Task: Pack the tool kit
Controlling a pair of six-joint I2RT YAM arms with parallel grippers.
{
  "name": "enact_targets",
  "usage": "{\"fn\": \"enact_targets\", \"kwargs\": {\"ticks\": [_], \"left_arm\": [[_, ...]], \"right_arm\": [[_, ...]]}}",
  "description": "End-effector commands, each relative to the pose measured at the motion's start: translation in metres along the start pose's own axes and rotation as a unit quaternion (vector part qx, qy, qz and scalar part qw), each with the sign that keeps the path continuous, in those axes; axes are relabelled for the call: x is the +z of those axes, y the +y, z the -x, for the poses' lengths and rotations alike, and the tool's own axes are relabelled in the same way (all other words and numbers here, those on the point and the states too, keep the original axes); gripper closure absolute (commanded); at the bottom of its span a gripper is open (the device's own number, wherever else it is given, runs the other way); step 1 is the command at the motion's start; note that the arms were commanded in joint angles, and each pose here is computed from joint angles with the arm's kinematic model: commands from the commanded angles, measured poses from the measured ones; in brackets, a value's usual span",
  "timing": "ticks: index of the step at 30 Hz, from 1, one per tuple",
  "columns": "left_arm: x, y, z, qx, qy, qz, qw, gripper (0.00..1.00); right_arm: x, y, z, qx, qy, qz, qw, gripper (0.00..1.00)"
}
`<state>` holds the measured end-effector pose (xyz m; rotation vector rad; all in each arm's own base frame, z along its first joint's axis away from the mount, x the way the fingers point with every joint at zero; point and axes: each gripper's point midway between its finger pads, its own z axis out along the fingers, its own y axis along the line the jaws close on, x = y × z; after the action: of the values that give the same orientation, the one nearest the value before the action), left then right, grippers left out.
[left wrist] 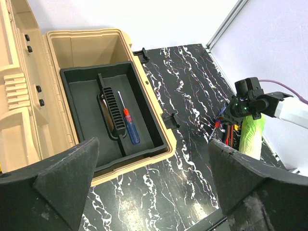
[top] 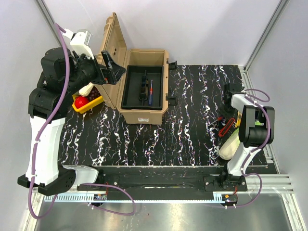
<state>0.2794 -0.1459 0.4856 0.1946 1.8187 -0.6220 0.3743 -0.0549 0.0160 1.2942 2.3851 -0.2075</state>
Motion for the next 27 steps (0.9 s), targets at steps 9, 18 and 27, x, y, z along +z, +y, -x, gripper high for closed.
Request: {"fn": "enact_targets", "kwargs": {"ticks": [9, 18, 27], "left_arm": [[-0.002, -0.004, 0.013, 0.011, -0.027, -0.007, 1.0, 0.01], [-0.004, -0.007, 0.014, 0.008, -0.029, -0.014, 0.999, 0.01], [-0.007, -0.012, 0.014, 0.002, -0.032, -0.024, 0.999, 0.01]], "right_arm": [[-0.085, 0.053, 0.043, -0.013, -0.056, 0.144, 0.988, 1.0], [-0.251, 0.147, 0.04, -0.114, -0.133, 0.402, 0.899, 1.0], [-0.376, 0.219, -0.04, -0.228, -0.168, 0.551, 0.785, 1.0]]}}
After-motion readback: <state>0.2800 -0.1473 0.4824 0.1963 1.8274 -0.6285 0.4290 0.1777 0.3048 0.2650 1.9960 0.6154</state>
